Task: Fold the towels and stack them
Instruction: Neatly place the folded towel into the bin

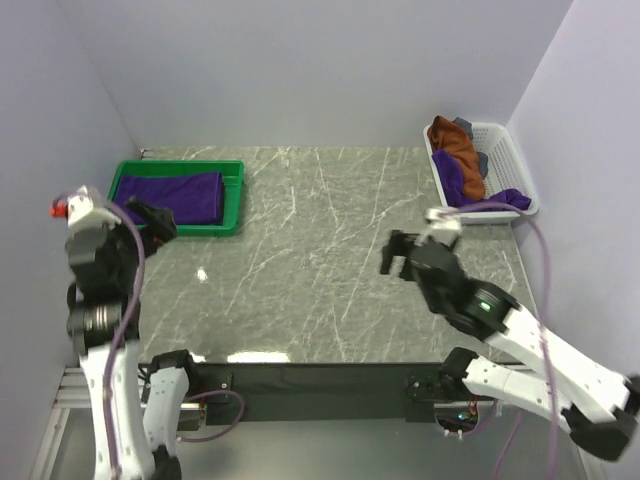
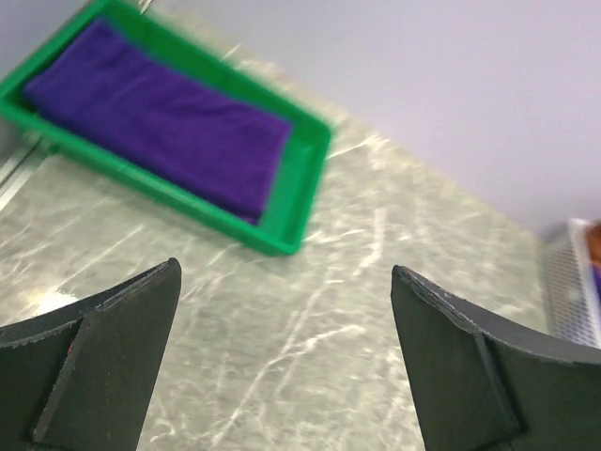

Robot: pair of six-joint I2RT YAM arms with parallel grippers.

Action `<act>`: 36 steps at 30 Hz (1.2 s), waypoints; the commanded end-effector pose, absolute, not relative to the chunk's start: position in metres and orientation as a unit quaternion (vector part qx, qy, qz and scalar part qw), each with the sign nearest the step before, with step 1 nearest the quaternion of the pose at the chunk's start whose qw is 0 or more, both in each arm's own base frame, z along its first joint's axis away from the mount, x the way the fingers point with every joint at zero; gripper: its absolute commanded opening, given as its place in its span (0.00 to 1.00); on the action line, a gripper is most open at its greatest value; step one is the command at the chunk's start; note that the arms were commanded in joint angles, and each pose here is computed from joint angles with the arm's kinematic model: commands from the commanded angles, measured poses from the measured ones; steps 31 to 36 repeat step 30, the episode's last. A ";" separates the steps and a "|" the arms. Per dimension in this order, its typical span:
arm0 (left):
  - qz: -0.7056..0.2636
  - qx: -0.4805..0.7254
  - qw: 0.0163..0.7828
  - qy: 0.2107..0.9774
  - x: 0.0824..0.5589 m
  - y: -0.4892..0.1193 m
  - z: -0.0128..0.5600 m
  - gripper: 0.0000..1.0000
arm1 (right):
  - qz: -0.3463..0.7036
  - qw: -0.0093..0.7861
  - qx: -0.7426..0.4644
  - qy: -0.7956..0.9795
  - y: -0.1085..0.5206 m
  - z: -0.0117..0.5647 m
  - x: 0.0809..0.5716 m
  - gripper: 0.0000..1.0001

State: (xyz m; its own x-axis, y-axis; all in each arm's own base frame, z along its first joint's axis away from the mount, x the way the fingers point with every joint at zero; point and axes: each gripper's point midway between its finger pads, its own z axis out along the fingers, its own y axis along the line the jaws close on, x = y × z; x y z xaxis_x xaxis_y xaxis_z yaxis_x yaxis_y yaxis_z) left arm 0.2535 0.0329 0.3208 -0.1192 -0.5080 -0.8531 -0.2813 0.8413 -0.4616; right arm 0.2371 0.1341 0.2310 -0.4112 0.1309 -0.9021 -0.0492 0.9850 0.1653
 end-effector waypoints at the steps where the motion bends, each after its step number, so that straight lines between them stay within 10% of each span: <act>1: -0.108 -0.245 0.624 0.734 0.216 0.015 0.323 0.99 | 0.055 0.586 0.122 0.799 0.079 0.241 0.223 1.00; 7: -0.038 -0.276 0.615 0.738 0.156 0.031 0.308 0.99 | 0.103 0.644 0.162 0.741 0.041 0.253 0.199 1.00; 36: -0.048 -0.256 0.613 0.746 0.159 0.024 0.307 0.99 | 0.128 0.679 0.174 0.702 0.022 0.257 0.187 1.00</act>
